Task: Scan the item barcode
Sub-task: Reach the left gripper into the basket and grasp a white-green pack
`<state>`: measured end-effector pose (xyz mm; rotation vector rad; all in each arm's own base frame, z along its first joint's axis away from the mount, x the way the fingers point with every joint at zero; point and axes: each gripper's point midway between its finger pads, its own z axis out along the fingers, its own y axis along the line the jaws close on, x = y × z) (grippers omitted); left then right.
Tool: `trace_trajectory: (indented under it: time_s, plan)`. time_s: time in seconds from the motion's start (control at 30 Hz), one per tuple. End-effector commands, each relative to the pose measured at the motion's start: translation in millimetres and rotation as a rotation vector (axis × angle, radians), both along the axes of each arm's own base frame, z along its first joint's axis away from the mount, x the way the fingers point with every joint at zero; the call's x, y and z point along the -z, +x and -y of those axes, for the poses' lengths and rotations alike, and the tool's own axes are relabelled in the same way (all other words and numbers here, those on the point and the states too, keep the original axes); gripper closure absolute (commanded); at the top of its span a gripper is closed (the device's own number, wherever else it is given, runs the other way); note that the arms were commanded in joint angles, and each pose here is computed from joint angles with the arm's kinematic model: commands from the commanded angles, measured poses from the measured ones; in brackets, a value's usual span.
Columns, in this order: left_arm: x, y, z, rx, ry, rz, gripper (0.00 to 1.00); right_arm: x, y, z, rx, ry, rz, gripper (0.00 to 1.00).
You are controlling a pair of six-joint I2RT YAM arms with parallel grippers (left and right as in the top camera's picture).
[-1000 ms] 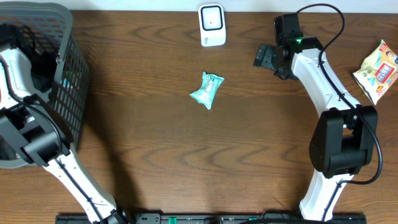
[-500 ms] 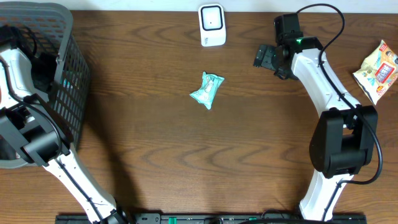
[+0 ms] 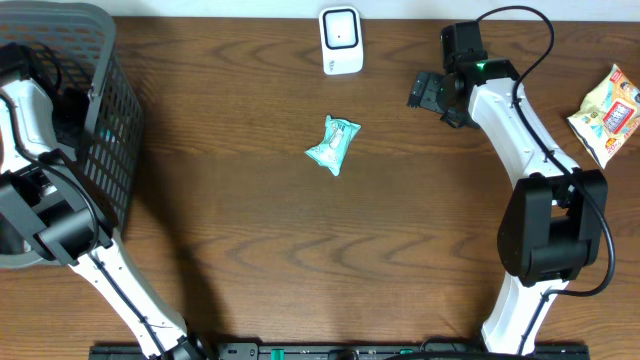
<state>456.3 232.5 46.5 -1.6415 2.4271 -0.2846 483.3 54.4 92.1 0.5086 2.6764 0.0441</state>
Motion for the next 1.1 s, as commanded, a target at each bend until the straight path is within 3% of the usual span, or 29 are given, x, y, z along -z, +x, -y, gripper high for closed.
trace_trajectory:
  time_s: [0.0, 0.1, 0.2, 0.23, 0.4, 0.77, 1.0, 1.07]
  plan:
    - [29.9, -6.7, 3.6, -0.013, -0.016, -0.054, 0.48, 6.3, -2.9, -3.3, -0.017, -0.012, -0.017, 0.01]
    - [37.1, -9.9, 8.6, -0.007, -0.024, -0.069, 0.52, 6.3, -2.9, -3.3, -0.017, -0.012, -0.017, 0.01]
    - [37.5, -11.9, 9.9, -0.004, -0.028, -0.077, 0.87, 6.3, -2.9, -3.5, -0.018, -0.012, -0.017, 0.01]
    - [36.1, -11.6, 10.0, -0.004, -0.029, -0.073, 0.92, 6.3, -2.8, -3.3, -0.017, -0.012, -0.017, 0.01]
    - [17.7, -14.1, 5.0, -0.016, -0.023, -0.051, 0.92, 6.3, -2.9, -3.3, -0.017, -0.012, -0.017, 0.01]
    - [-157.9, -39.9, -27.2, -0.099, 0.162, 0.242, 0.92, 6.3, -2.9, -3.3, -0.017, -0.012, -0.017, 0.01]
    - [-266.2, -75.4, -3.7, -0.1, 0.281, 0.427, 0.92, 6.3, -2.9, -3.3, -0.017, -0.012, -0.017, 0.01]
    - [-295.3, -79.3, 10.5, -0.004, 0.352, 0.49, 0.93, 6.3, -2.9, -3.5, -0.018, -0.012, -0.017, 0.01]
